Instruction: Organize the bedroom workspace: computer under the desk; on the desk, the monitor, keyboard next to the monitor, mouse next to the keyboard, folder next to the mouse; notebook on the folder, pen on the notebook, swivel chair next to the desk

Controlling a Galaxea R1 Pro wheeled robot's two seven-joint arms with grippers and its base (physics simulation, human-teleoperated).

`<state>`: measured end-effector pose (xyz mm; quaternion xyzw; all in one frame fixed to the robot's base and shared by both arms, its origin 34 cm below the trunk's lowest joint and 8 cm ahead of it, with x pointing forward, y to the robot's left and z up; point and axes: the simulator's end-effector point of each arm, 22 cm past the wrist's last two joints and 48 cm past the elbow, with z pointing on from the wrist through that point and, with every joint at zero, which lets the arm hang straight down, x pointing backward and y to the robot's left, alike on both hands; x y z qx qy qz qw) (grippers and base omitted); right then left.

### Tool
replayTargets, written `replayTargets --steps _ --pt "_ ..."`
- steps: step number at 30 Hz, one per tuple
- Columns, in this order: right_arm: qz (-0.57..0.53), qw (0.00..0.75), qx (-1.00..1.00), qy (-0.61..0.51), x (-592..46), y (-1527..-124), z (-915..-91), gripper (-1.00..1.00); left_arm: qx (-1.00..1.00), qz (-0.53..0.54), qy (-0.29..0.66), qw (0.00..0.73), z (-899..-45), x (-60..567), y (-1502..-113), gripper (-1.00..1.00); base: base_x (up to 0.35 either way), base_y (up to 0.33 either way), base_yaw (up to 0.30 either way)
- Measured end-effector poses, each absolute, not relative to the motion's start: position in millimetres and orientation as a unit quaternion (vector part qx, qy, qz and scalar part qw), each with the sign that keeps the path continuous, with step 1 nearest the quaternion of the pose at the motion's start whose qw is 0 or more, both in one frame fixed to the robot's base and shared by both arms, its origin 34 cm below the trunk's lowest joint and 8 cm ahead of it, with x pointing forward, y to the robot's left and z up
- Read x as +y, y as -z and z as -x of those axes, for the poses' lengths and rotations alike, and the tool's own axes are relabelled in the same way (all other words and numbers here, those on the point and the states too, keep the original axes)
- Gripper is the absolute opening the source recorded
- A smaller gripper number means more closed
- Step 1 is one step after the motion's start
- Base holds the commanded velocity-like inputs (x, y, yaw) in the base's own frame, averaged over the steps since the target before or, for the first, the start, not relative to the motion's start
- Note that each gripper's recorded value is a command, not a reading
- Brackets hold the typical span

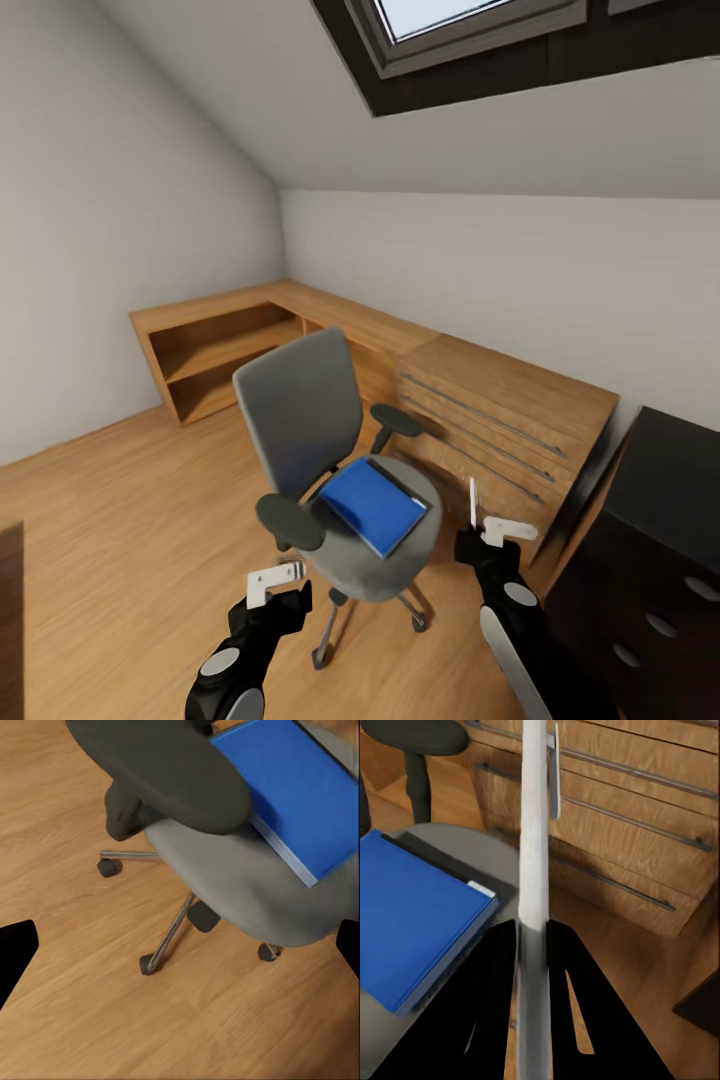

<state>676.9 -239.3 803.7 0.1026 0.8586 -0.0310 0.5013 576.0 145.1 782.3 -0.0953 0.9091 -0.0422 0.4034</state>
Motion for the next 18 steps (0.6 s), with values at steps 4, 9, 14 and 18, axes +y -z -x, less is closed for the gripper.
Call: replayTargets --steps 4,9,14,18 --pt "-0.105 0.501 0.858 0.032 -241.6 -803.9 -677.0 -1.0 0.909 0.093 0.043 0.403 -575.4 143.3 -782.0 1.0 0.219 -0.209 -0.261" --pt "-0.106 0.501 0.858 0.033 -242.7 -803.9 -677.0 -1.0 0.912 0.072 0.051 0.402 -569.1 126.3 -780.8 1.0 0.226 -0.216 -0.261" --pt "-0.106 0.501 0.858 0.033 -242.8 -803.8 -677.2 -1.0 0.912 0.067 0.053 0.401 -567.4 121.7 -780.6 1.0 0.172 -0.167 -0.261" --pt "-0.105 0.501 0.858 0.033 -242.8 -804.7 -677.2 -1.0 0.913 0.058 0.057 0.4 -564.5 114.0 -782.1 1.0 0.018 -0.018 -0.159"
